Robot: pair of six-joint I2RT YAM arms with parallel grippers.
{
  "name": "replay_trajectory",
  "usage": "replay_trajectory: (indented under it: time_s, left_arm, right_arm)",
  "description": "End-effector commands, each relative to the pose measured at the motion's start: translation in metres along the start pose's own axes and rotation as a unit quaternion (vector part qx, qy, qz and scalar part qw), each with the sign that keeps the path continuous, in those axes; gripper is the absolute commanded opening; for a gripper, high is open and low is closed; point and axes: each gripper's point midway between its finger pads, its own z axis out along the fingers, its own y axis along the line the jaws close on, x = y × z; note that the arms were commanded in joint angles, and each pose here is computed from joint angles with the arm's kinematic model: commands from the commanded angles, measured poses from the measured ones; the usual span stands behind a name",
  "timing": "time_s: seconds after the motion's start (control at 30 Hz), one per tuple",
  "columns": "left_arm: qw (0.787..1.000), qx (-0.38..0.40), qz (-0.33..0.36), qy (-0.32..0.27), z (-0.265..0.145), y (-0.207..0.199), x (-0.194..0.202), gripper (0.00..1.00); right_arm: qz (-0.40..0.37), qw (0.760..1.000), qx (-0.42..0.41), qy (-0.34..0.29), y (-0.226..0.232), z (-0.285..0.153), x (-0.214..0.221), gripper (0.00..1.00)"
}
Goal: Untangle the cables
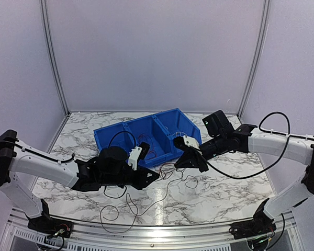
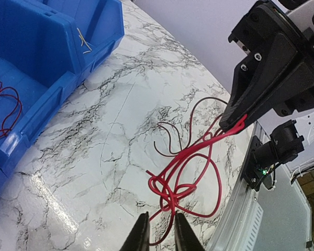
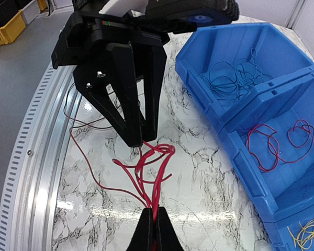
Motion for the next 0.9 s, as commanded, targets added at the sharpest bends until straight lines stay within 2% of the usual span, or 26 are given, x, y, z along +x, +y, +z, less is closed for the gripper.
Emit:
replay_trajectory:
  time_s: [0.0,0.1,0.2,0.3,0.4,0.57,0.7,0.87]
  left_arm:
    - [1.000,0.019,0.011,-0.007,0.001,-0.008,-0.006,0.12]
    - [1.000,0.022,0.020,-0.004,0.007,-0.010,-0.007,0.00]
    - [0.999,0.017,0.028,-0.017,0.007,-0.011,-0.015,0.00]
    - [0.998,-0.007,0.038,-0.056,-0.002,-0.007,-0.033,0.00]
    - [0.992,-0.035,0.051,-0.107,-0.016,-0.003,-0.057,0.00]
    - [0.980,-0.103,0.071,-0.158,-0.039,0.019,-0.074,0.00]
    - [0.970,-0.144,0.079,-0.182,-0.061,0.037,-0.079,0.00]
    - [0.962,-0.173,0.078,-0.196,-0.080,0.054,-0.076,0.00]
  right_arm:
    - [-0.005,1.000,0.009,-0.007,-0.003,-0.001,-0.006,0.00]
    - [-0.005,1.000,0.009,-0.007,-0.003,-0.002,-0.006,0.00]
    - [-0.007,1.000,0.007,-0.008,-0.002,-0.002,-0.006,0.00]
    - [-0.019,1.000,0.001,0.004,0.007,0.005,0.002,0.00]
    - [-0.042,0.998,-0.037,0.022,0.033,0.020,0.007,0.00]
    - [-0.071,0.993,-0.092,0.032,0.073,0.024,0.000,0.00]
    - [-0.086,0.993,-0.062,0.043,0.078,0.005,0.002,0.00]
    - [-0.047,0.998,-0.012,0.033,0.058,-0.029,-0.005,0.00]
